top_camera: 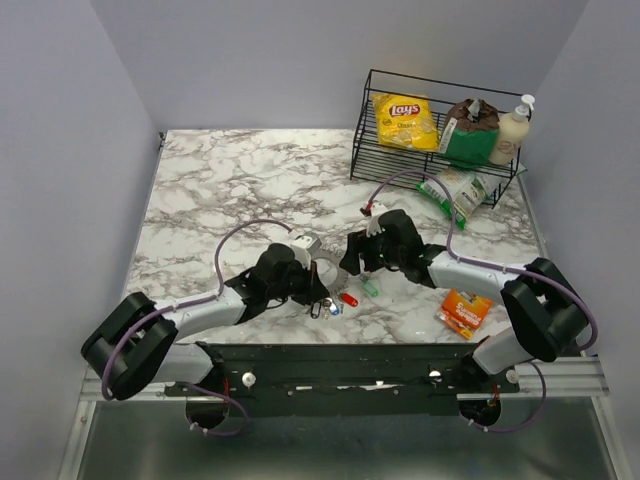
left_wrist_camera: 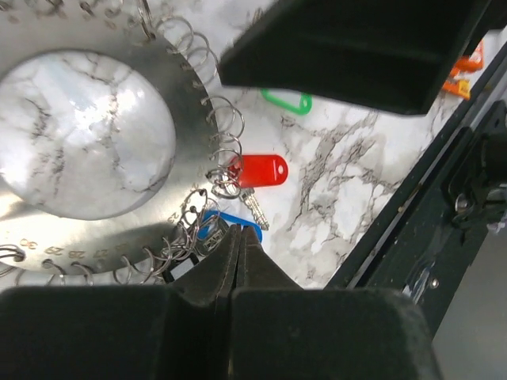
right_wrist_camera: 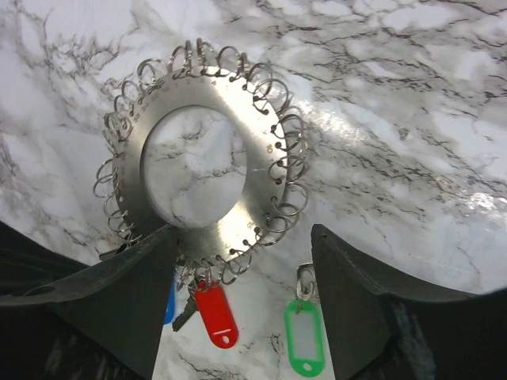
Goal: Put the keys on the keyring
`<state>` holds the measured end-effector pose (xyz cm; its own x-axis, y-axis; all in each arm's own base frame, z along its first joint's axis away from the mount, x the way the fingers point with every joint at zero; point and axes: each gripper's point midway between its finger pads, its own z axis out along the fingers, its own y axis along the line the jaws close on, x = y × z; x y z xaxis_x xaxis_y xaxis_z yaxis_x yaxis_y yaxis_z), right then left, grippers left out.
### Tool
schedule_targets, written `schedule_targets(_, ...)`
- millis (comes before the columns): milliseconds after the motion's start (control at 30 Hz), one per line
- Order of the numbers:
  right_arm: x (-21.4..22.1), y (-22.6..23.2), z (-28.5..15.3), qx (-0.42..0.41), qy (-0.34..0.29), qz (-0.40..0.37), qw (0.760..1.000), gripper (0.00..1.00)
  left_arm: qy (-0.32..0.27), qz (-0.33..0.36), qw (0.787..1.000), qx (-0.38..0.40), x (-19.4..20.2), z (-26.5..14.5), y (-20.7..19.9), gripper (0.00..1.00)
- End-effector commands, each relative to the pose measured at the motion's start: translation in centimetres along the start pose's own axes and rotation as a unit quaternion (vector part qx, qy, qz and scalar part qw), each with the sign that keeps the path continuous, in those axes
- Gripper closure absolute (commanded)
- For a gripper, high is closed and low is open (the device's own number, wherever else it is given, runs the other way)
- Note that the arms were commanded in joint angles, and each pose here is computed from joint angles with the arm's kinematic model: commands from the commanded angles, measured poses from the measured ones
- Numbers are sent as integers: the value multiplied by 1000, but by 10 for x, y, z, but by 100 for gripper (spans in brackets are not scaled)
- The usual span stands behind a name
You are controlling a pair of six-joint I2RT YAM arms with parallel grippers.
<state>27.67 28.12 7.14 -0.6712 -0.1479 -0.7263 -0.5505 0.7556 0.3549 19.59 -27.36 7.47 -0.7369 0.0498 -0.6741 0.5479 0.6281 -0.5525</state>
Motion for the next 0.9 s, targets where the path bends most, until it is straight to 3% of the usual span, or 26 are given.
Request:
schedule_targets(0,-13,-10,-2,22,-13,19,999,21,15,4,1000,-17,3,17,-1,100)
schedule_targets(300,-20,-13,-4,23,-21,23,999,10,50,-17,997,-65,19,30,12,100)
schedule_targets(867,-29,-11,-8,9,-27,6,1000,8,94,-29,978,-186,38,26,59,100)
